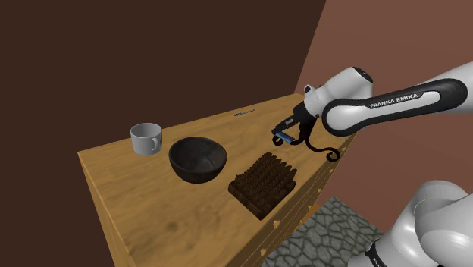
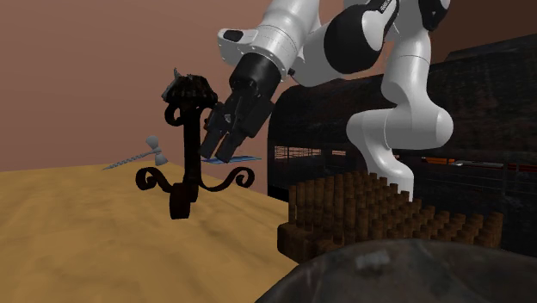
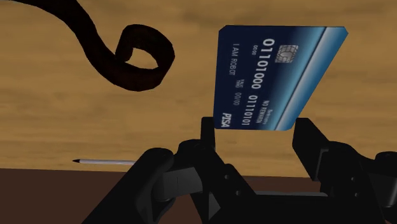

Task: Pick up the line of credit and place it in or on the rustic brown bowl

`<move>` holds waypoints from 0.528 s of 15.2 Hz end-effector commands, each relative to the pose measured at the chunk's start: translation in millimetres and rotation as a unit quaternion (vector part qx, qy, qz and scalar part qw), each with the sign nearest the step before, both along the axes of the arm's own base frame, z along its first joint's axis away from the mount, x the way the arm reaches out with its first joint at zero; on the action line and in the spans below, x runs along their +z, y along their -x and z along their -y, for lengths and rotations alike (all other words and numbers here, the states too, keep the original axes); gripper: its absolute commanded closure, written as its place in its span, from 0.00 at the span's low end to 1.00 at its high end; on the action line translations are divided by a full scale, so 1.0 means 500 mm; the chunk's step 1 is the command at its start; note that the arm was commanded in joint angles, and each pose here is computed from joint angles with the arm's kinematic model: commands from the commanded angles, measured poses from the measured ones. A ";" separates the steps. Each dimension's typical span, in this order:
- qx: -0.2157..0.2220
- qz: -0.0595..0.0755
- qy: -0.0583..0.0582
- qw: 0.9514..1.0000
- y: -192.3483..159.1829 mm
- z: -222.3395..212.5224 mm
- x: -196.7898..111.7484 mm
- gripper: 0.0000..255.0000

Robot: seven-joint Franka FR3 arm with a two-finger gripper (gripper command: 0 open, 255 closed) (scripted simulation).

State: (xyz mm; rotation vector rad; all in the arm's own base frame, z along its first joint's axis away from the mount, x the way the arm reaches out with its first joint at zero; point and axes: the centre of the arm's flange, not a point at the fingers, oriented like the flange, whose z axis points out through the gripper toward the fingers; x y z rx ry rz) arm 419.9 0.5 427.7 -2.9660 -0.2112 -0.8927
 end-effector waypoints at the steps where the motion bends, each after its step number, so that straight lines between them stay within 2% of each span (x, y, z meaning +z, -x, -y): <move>1: 0.000 0.000 0.000 1.000 0.000 0.002 0.022 1.00; 8: 0.000 0.000 0.000 1.000 0.000 0.002 0.096 1.00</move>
